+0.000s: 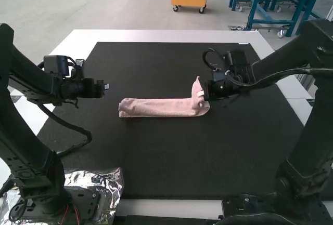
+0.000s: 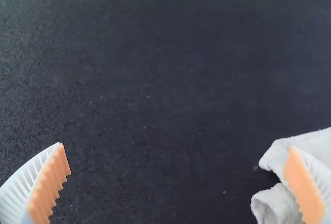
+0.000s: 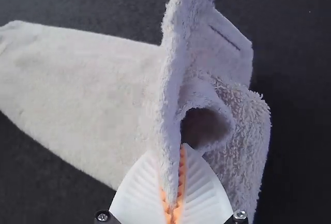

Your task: Fold the towel.

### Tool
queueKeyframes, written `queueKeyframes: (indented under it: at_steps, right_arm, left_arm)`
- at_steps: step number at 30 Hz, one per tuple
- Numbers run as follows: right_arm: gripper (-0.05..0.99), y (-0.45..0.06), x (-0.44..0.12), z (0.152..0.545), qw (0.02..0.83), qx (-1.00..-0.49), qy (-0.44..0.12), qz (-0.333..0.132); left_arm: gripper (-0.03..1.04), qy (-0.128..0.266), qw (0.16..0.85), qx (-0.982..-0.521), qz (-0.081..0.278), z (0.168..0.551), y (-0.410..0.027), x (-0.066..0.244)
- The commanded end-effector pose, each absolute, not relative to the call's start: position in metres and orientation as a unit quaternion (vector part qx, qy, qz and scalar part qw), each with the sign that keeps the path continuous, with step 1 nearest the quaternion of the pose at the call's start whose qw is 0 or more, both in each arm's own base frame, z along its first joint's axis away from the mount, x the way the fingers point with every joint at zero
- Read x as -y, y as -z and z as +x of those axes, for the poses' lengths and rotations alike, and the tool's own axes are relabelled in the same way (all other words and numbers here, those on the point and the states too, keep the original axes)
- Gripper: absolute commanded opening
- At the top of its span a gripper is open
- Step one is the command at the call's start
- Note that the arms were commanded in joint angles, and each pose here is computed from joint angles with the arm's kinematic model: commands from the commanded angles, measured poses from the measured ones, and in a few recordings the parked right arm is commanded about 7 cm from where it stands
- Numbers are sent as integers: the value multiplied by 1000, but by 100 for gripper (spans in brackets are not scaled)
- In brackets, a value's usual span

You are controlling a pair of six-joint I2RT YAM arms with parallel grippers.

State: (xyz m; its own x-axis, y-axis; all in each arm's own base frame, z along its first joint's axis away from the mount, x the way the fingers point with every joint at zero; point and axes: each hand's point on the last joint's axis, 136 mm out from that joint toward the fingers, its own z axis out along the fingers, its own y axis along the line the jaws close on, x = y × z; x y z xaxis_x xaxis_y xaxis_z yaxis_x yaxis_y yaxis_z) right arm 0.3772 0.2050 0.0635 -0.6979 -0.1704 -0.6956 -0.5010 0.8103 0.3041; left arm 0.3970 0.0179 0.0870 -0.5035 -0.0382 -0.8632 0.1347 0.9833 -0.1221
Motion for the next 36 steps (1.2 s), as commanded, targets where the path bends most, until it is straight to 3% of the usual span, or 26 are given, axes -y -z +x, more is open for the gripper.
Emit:
queueKeyframes:
  at_steps: [1,13,24,36]
  right_arm:
    - [-2,-82,-248,374,347,-872,-279,-205]
    - [-2,-75,-343,364,331,-849,-314,-264]
    - [-2,-59,-405,354,318,-836,-329,-304]
    - [-1,-51,-453,358,311,-828,-349,-311]
  left_arm:
    - [97,64,522,-850,18,404,-105,-36]
    - [97,29,529,-848,-21,399,-105,-78]
    - [97,27,523,-852,-17,390,-93,-76]
    - [97,30,513,-858,-17,380,-80,-73]
